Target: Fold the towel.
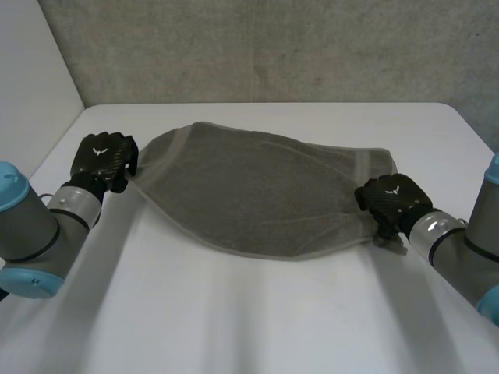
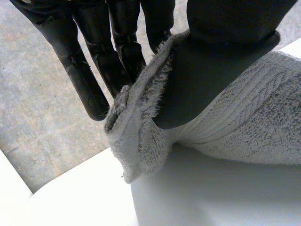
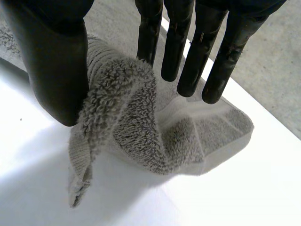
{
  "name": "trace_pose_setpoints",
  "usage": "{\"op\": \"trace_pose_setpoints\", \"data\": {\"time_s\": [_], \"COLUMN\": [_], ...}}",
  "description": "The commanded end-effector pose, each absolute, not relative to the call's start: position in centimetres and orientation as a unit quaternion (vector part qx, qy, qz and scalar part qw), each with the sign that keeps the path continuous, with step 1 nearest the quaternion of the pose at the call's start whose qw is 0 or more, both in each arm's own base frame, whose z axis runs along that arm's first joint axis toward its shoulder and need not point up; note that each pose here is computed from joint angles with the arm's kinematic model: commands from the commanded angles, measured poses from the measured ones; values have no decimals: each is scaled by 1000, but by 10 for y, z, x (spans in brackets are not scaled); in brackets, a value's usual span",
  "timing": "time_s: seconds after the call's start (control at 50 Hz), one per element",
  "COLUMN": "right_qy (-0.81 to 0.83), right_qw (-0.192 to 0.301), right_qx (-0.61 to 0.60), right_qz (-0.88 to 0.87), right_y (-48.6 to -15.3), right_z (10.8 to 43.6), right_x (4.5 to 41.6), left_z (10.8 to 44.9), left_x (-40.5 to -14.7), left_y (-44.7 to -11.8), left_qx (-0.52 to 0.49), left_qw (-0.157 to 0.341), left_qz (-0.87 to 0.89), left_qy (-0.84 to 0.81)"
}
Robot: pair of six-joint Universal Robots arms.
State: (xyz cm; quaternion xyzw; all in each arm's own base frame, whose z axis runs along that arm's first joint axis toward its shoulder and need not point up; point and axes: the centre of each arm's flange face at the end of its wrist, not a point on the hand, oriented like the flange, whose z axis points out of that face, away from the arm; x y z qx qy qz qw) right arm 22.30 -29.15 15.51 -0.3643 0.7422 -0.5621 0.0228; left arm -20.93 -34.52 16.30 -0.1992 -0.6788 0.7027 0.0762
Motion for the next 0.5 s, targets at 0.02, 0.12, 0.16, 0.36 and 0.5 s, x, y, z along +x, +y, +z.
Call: {"op": "trace_pose_setpoints", "data": {"time_s": [0.02, 0.12, 0.16, 0.36, 0.5], "right_qy": [746, 746, 748, 758, 758], "right_qw": [13, 2, -3, -13, -13], "right_qx": [-372, -356, -348, -334, -339], "right_qz": [-553, -563, -565, -561, -557], "right_y": [-275, -275, -277, -277, -276], "right_z": [148, 158, 161, 160, 158], "right_x": [217, 204, 197, 180, 180], "left_z": [161, 159, 159, 164, 177], "left_x": [-209, -208, -208, -204, -204], "left_y": [-343, -342, -342, -343, -337], "left_qx": [-199, -199, -199, -195, -194], "left_qw": [76, 77, 77, 72, 71], "left_qz": [700, 697, 697, 702, 712], "left_qy": [-682, -684, -684, -681, -671]}}
